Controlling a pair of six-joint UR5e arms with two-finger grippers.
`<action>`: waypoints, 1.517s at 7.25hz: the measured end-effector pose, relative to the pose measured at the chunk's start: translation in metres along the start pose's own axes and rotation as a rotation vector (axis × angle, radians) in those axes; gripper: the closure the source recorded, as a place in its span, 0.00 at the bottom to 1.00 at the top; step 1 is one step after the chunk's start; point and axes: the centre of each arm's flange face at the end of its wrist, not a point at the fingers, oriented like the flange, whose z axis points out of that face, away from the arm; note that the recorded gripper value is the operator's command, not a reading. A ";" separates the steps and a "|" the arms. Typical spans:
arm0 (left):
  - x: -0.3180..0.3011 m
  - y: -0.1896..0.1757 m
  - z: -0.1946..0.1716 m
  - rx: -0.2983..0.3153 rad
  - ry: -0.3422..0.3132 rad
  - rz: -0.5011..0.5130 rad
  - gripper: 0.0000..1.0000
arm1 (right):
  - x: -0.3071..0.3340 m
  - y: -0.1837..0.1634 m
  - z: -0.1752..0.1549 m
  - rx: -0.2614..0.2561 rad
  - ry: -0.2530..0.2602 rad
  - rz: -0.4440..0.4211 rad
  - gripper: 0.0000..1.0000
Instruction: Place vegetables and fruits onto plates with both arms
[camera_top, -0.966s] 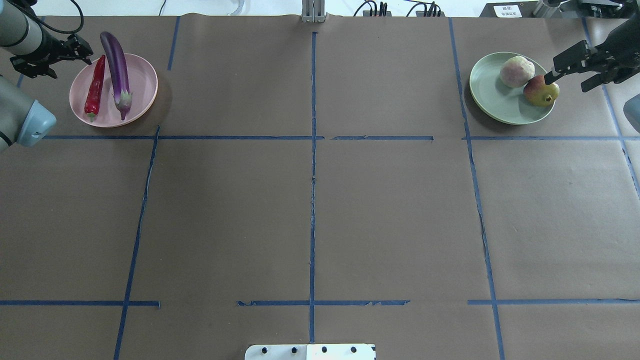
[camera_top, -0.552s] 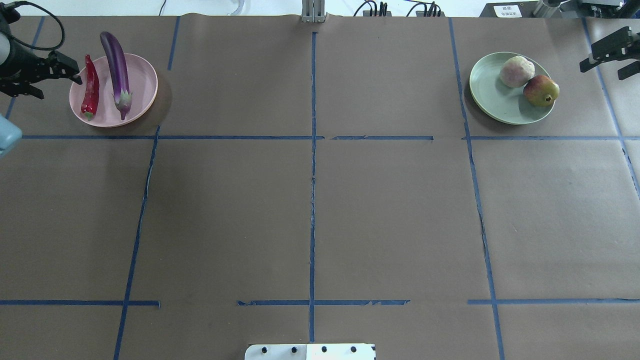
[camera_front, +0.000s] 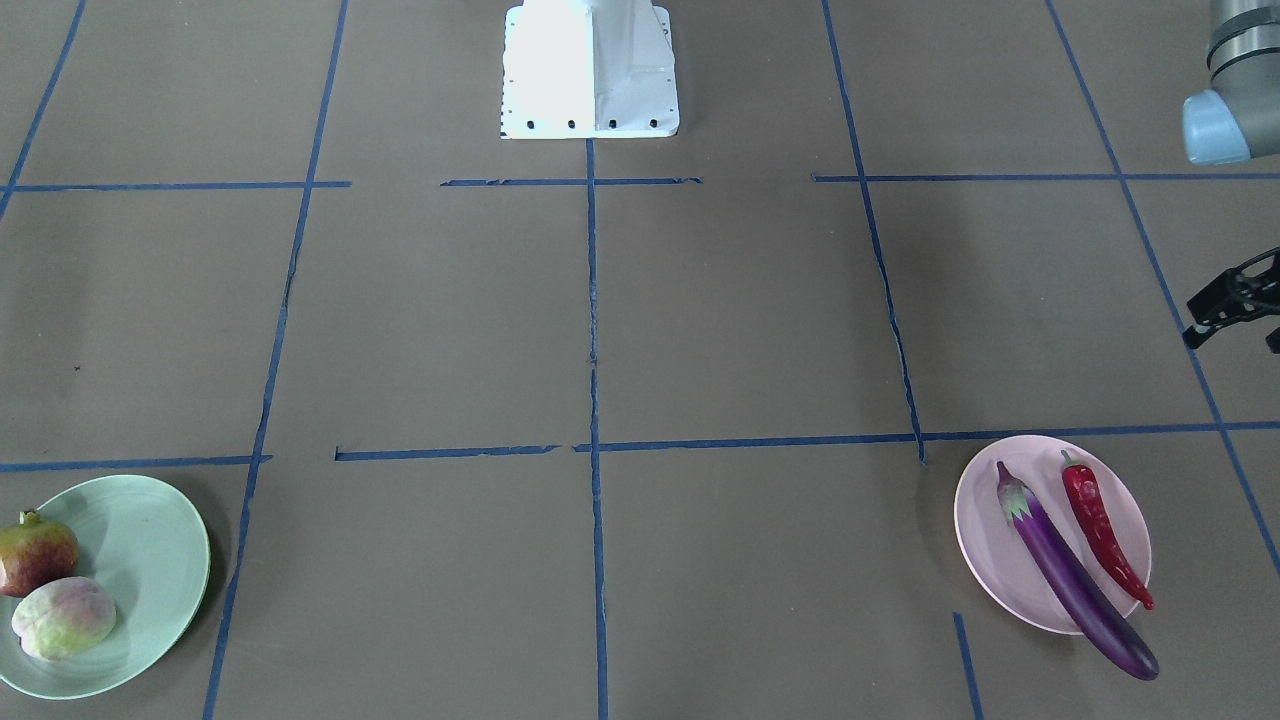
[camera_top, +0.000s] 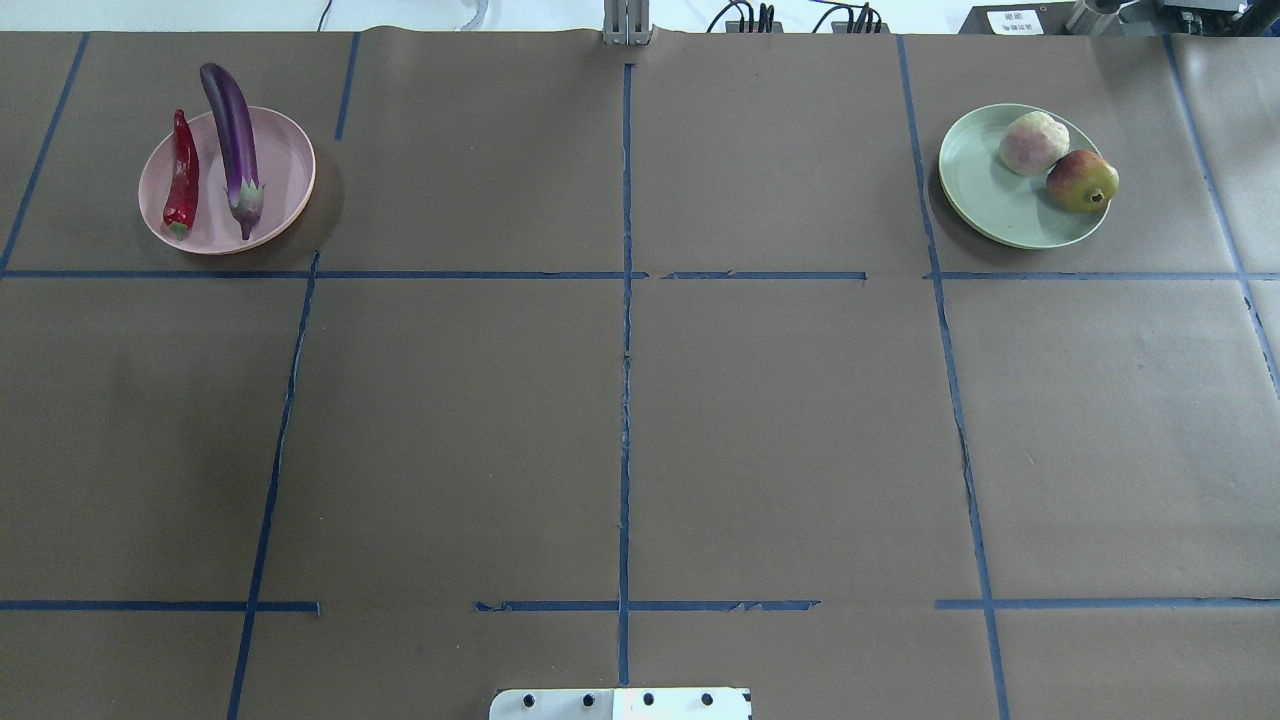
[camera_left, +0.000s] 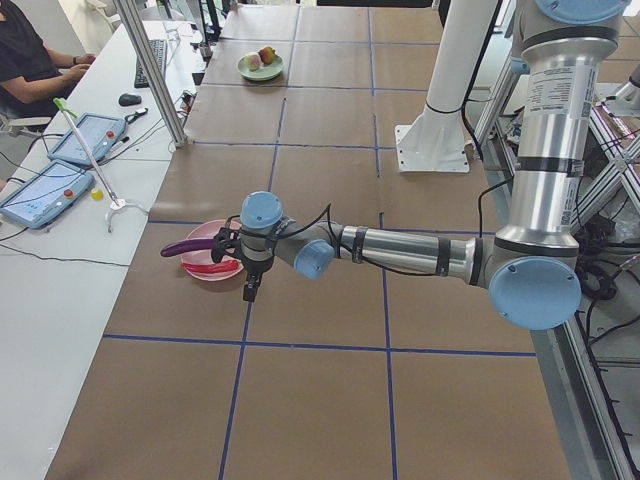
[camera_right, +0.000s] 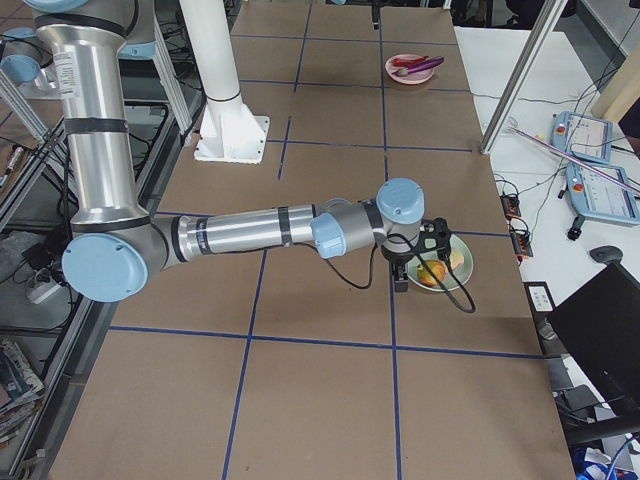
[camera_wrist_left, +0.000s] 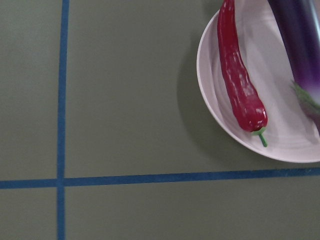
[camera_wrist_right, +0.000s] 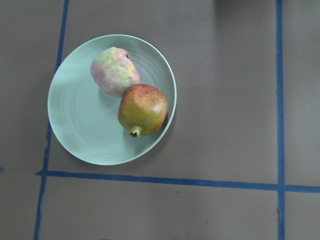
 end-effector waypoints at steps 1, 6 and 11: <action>-0.038 0.008 -0.031 -0.027 0.000 0.023 0.00 | 0.026 0.019 -0.002 -0.017 0.037 -0.033 0.00; -0.096 0.092 -0.062 -0.204 0.023 -0.091 0.00 | 0.050 0.051 0.012 -0.194 0.088 -0.082 0.00; -0.077 0.117 -0.082 -0.187 0.012 -0.147 0.00 | -0.026 0.073 -0.025 -0.257 0.043 -0.084 0.00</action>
